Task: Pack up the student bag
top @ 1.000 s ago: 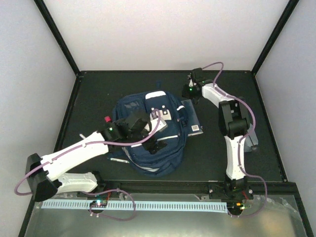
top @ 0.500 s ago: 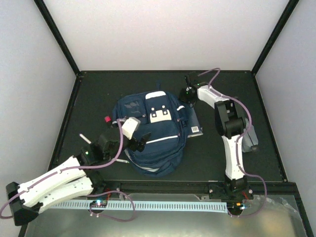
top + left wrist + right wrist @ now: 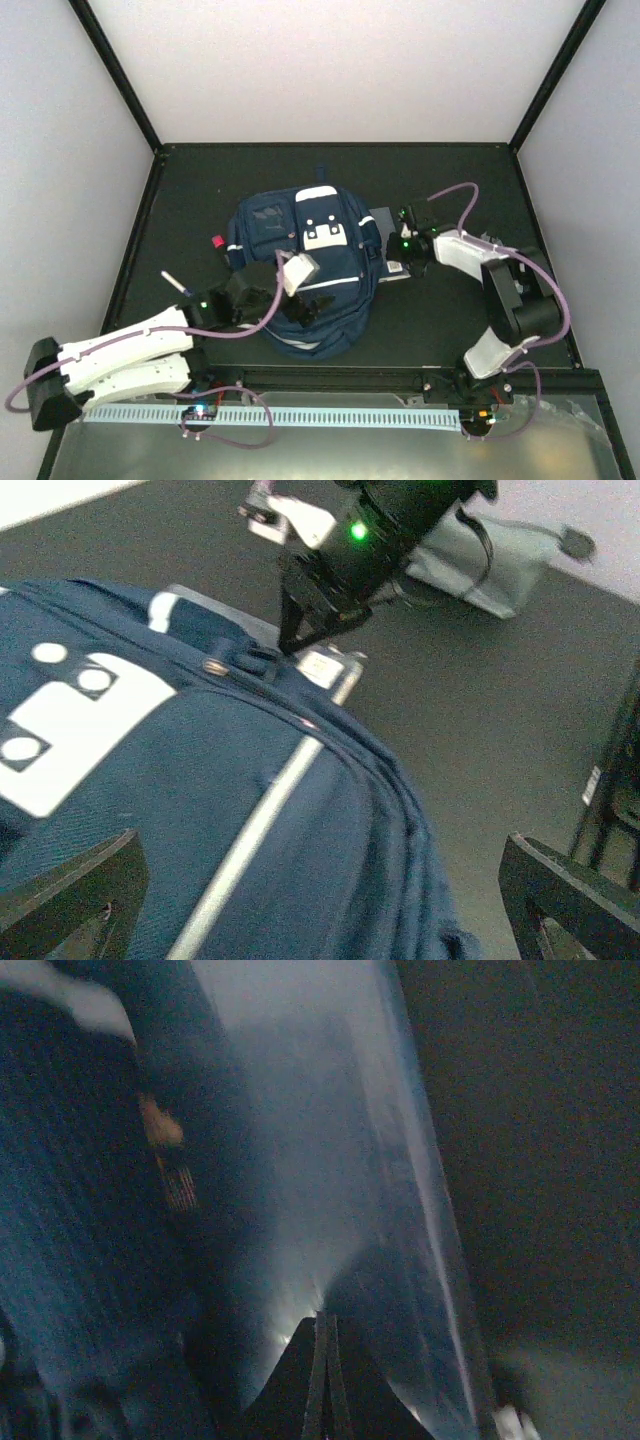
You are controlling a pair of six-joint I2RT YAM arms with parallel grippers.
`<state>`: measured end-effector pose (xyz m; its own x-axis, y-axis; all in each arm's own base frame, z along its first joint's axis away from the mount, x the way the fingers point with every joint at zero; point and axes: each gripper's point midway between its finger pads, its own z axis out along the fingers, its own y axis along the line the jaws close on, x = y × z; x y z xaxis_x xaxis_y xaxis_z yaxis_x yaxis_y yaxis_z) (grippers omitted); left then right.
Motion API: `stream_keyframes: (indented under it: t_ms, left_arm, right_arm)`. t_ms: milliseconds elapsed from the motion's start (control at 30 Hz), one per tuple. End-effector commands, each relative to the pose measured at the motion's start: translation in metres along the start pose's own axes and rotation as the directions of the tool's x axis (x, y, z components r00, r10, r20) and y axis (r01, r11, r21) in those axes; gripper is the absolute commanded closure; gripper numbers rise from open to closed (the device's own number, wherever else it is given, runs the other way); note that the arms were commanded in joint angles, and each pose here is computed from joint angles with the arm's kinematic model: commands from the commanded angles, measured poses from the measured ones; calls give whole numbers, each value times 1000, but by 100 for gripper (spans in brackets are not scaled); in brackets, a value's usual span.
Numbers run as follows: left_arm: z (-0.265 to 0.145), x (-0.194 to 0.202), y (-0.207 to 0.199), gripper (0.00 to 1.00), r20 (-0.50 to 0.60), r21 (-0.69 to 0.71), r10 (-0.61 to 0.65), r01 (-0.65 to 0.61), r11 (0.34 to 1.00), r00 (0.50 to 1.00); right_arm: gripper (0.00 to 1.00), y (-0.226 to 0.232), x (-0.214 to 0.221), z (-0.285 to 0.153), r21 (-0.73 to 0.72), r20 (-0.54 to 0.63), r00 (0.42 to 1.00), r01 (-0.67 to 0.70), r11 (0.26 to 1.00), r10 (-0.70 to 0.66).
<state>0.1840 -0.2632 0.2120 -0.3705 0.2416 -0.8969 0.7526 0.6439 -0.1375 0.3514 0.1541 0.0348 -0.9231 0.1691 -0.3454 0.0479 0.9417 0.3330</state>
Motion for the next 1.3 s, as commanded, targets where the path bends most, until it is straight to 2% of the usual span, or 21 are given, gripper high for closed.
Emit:
stream_keyframes:
  t_ms: [0,167,333,400,500,633,833,967,1100,1267]
  left_arm:
    - [11,-17,-44,1,26,120,83,-85,989,996]
    - [37,-8,-82,4,-22,198,69,-64,978,997]
    - [66,13,-110,17,-107,254,9,19,967,994]
    - [87,35,-119,18,-188,248,28,20,968,982]
    - [108,48,-133,20,-264,231,78,-15,973,961]
    - [129,61,-149,24,-329,241,131,-51,969,935]
    - [146,98,-136,23,-464,157,134,-68,985,876]
    - [148,122,-116,20,-532,65,70,-42,997,844]
    - [145,143,-76,19,-584,-58,-20,-17,998,812]
    - [134,149,-31,19,-587,-170,-93,-10,985,804]
  right_arm:
    - [98,-25,36,-12,71,-53,998,28,997,-24]
    - [98,-7,-17,-23,92,31,999,28,995,-31]
    - [98,10,-76,-7,126,70,998,-13,992,4]
    - [98,15,-93,4,131,69,998,-21,991,12]
    - [98,18,-112,28,144,45,999,-28,989,22]
    - [98,29,-134,45,125,26,1000,-16,992,13]
    - [98,36,-133,74,105,-77,996,46,993,-38]
    - [98,31,-111,86,90,-167,984,85,992,-69]
    - [98,23,-86,81,79,-212,970,135,988,-116]
    - [98,3,-58,60,113,-222,960,198,974,-169]
